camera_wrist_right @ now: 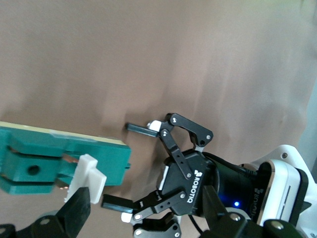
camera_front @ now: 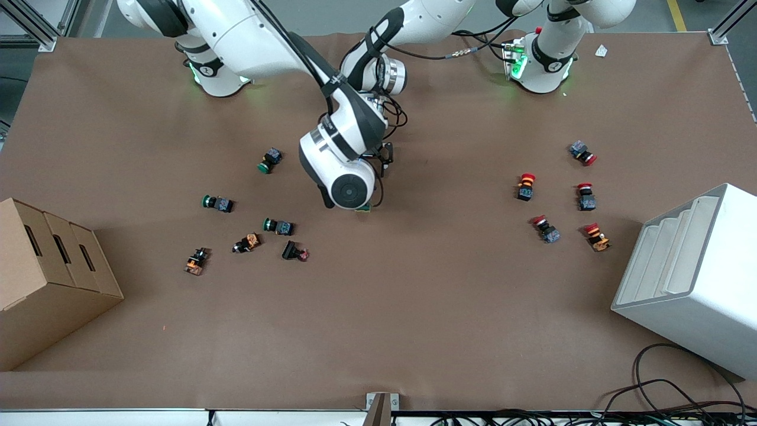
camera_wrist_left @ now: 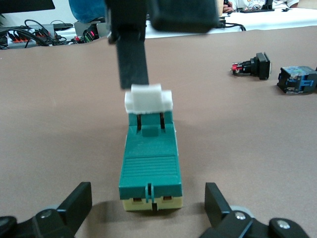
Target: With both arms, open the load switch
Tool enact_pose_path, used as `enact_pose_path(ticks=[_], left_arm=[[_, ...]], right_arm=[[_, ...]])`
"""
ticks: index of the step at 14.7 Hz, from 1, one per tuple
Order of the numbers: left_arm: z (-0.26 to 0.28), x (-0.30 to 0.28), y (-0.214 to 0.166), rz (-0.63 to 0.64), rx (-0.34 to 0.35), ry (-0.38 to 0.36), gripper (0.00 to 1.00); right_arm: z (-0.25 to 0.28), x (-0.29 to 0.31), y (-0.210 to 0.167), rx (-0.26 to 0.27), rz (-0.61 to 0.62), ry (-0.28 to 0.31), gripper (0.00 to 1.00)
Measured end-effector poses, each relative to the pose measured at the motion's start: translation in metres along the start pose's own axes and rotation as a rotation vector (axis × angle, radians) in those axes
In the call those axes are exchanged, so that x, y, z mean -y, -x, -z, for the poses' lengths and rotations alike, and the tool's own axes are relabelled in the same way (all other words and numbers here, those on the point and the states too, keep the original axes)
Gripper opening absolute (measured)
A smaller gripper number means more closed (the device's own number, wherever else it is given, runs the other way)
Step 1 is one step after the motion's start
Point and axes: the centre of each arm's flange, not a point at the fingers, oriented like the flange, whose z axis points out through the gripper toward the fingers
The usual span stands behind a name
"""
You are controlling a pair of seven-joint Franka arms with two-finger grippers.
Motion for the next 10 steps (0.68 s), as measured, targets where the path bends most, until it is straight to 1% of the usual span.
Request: enact_pose_path(ticks=[5,10], left_arm=[[0.000,0.000,0.000,0.000,0.000,0.000,1.00],[0.000,0.000,0.000,0.000,0.000,0.000,1.00]], right_arm=[[-0.027,0.003,0.000,-0.023,-0.005,0.036,1.00],[-0.036,0.011,-0.004,-0.024,-0.016,0.037,1.00]])
